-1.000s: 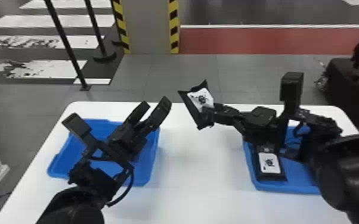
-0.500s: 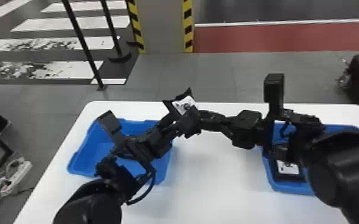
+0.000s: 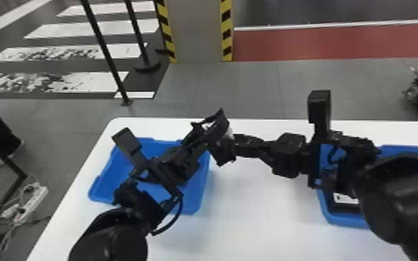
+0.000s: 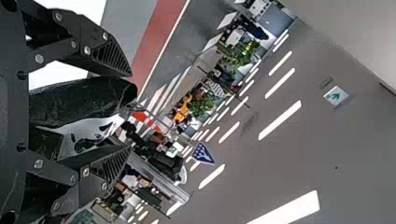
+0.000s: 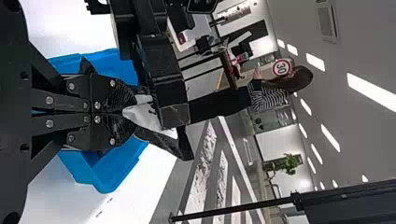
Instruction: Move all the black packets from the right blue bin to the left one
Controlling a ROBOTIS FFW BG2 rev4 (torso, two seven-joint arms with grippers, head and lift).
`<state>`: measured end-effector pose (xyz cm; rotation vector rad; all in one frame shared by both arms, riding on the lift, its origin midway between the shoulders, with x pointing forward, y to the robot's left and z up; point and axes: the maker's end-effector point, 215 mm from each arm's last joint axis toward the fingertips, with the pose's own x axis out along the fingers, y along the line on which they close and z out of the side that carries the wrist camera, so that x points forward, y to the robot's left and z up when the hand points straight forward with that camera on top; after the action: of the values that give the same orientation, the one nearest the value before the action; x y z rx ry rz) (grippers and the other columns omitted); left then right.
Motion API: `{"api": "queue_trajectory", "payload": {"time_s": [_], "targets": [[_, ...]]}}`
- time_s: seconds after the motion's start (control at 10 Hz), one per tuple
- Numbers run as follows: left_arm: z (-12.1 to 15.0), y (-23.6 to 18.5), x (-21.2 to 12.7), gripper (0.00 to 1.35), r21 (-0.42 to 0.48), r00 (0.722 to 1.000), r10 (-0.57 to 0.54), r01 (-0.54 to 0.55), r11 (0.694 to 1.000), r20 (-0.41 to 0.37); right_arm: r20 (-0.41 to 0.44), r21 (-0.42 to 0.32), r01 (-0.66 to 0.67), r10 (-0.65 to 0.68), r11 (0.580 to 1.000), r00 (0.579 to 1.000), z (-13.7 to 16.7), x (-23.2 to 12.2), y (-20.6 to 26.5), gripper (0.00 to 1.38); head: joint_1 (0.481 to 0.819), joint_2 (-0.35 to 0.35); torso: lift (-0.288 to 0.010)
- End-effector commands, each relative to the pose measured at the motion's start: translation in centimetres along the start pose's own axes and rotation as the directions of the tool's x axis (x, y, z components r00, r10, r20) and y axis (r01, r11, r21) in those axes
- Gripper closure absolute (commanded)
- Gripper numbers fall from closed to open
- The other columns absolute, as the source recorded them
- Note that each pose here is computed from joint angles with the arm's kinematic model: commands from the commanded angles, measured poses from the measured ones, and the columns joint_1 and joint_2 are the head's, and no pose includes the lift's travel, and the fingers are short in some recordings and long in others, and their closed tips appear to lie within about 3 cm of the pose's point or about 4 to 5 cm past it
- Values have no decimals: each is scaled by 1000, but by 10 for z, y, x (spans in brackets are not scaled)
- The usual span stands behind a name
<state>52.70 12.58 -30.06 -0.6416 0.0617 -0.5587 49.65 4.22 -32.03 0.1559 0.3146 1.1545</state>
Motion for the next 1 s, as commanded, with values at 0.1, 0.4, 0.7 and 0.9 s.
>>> {"api": "queue_trajectory", "payload": {"time_s": [0.1,0.4,0.7,0.9], "targets": [[6,3,-3,1219,-3,1000,10,-10,1000,24,18,3,-1,1,1000,1000,5,0,-4,1161,695,182,-110],[9,7,-7,1220,3,999,18,-18,1000,39,75,-20,29,-27,999,997,30,0,-24,1161,695,189,-110],[24,9,-10,1220,21,996,24,-26,999,90,112,7,68,-68,998,991,28,0,-51,325,681,174,-110],[41,20,-20,1219,49,986,64,-73,996,155,171,28,80,-84,996,982,25,-12,-56,85,678,176,-110]]}}
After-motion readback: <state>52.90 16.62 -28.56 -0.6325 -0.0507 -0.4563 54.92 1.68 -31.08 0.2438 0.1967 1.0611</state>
